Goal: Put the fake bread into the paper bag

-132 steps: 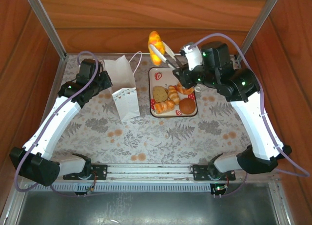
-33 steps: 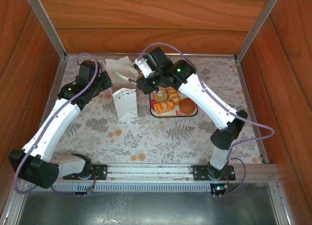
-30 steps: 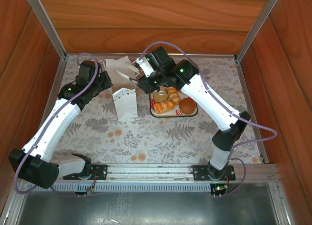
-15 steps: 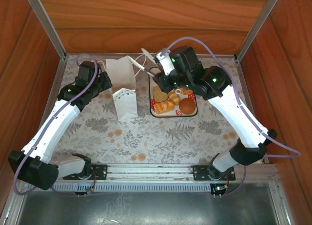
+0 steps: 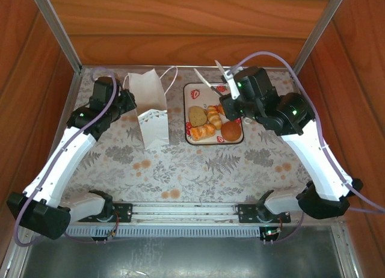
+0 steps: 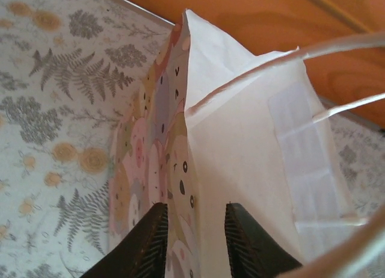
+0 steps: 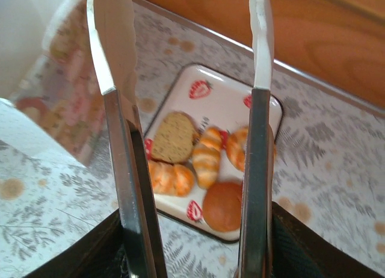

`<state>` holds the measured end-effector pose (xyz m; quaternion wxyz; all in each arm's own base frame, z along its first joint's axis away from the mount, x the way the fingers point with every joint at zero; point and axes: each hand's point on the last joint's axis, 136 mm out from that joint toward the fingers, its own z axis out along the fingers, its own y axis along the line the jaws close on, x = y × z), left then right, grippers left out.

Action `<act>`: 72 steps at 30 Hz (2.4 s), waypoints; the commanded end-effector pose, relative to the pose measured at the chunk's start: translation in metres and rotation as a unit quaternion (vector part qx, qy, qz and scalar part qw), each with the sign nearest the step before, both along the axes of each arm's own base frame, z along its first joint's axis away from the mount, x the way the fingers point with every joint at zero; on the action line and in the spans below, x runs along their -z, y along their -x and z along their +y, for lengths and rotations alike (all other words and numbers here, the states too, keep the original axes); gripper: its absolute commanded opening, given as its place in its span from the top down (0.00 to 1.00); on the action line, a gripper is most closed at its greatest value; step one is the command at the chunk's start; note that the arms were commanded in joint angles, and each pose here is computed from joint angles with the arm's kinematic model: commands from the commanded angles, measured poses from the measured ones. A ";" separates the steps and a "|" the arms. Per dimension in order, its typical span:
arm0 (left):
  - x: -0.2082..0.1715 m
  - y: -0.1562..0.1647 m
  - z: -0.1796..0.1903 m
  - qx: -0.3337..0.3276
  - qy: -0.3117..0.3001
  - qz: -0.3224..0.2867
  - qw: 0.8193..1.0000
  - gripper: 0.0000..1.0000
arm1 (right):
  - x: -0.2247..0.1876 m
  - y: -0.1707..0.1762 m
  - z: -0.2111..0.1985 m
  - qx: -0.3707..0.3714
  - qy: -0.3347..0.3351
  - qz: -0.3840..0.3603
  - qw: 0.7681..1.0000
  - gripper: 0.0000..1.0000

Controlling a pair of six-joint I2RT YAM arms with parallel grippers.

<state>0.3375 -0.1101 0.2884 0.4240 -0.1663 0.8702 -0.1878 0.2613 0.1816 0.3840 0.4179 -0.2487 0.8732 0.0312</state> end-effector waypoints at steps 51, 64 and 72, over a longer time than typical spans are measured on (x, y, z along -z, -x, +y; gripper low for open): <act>-0.018 0.052 0.025 0.004 0.032 -0.061 0.998 0.14 | 0.243 -0.128 -0.104 0.201 0.101 0.288 0.931 0.47; -0.017 0.051 0.025 0.003 0.031 -0.059 0.998 0.14 | 0.261 -0.131 -0.102 0.193 0.102 0.314 0.924 0.48; -0.017 0.050 0.026 0.003 0.030 -0.058 0.998 0.13 | 0.268 -0.132 -0.104 0.196 0.107 0.322 0.920 0.52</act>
